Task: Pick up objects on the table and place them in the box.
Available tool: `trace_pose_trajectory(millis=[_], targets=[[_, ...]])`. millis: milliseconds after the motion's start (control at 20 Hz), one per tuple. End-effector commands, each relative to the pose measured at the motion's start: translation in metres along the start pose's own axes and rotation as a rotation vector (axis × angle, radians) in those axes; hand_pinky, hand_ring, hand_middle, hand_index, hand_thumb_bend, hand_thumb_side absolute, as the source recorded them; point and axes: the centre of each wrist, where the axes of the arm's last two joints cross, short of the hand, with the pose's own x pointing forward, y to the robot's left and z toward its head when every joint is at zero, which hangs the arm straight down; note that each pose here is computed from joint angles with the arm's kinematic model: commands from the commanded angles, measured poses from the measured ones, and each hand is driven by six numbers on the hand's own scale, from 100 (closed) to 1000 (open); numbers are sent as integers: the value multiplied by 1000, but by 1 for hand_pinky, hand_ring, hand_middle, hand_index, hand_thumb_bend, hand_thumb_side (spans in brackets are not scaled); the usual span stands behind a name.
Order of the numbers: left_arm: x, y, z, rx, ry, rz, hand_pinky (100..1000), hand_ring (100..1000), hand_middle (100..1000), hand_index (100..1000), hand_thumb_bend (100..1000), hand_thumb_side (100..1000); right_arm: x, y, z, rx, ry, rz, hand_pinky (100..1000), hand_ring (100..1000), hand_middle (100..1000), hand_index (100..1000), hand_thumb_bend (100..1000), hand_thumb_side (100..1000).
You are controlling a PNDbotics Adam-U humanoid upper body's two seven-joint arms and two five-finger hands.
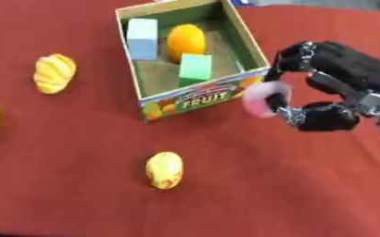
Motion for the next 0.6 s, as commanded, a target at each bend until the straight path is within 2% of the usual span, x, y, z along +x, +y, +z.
trace_pose_trajectory(millis=[50, 200, 350, 600], targets=[[6, 4, -6, -20, -33, -18, 722, 592, 554, 817, 100, 525, 9, -28, -9, -32, 25, 15, 772, 671, 571, 641, 100, 120], [7, 3, -6, -24, -34, -18, 722, 592, 554, 818, 100, 526, 18, -40, -24, -63, 49, -1, 779, 666, 564, 644, 100, 107], [7, 3, -7, -29, -38, -16, 722, 592, 554, 818, 100, 526, 16, -43, -43, -68, 62, -12, 785, 670, 564, 648, 100, 113], [8, 1, -9, -35, -43, -8, 722, 592, 555, 818, 100, 528, -6, -28, -73, -10, 105, 14, 792, 695, 583, 665, 100, 171]])
